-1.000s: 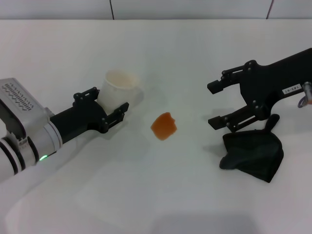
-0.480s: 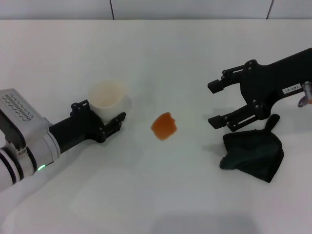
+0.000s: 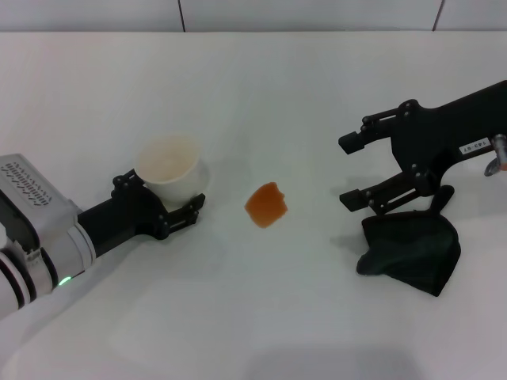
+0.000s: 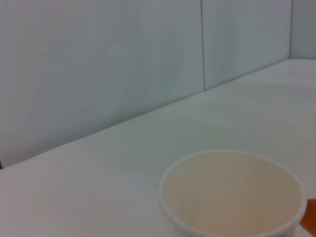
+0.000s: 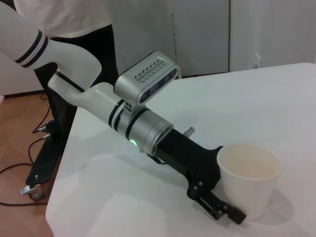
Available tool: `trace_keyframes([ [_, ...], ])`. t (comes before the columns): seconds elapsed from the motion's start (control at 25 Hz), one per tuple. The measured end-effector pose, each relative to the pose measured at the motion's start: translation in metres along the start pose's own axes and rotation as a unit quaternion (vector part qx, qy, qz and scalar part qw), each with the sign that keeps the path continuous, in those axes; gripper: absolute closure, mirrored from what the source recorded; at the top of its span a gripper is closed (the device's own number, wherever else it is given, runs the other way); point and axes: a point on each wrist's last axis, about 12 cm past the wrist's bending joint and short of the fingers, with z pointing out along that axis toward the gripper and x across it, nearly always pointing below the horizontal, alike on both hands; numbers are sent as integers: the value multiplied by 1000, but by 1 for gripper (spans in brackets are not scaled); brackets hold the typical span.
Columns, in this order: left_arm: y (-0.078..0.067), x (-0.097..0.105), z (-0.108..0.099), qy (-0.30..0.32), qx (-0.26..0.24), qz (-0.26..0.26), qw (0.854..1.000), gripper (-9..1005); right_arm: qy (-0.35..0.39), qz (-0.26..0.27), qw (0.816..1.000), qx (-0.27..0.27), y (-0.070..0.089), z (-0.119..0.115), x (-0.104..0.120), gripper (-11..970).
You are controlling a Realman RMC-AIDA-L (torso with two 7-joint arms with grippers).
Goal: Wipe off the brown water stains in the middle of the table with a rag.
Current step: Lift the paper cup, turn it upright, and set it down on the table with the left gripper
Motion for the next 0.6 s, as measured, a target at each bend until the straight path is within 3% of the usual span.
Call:
trace_keyframes([
  [0.16,1,-2,1,-4,-4,-3,1000,172,0,0,1000,-1,0,0,0,166],
  [0.6,-2,3,-12,-28,-16,-23,999,107,1,0,1000,1,0,0,0,169],
])
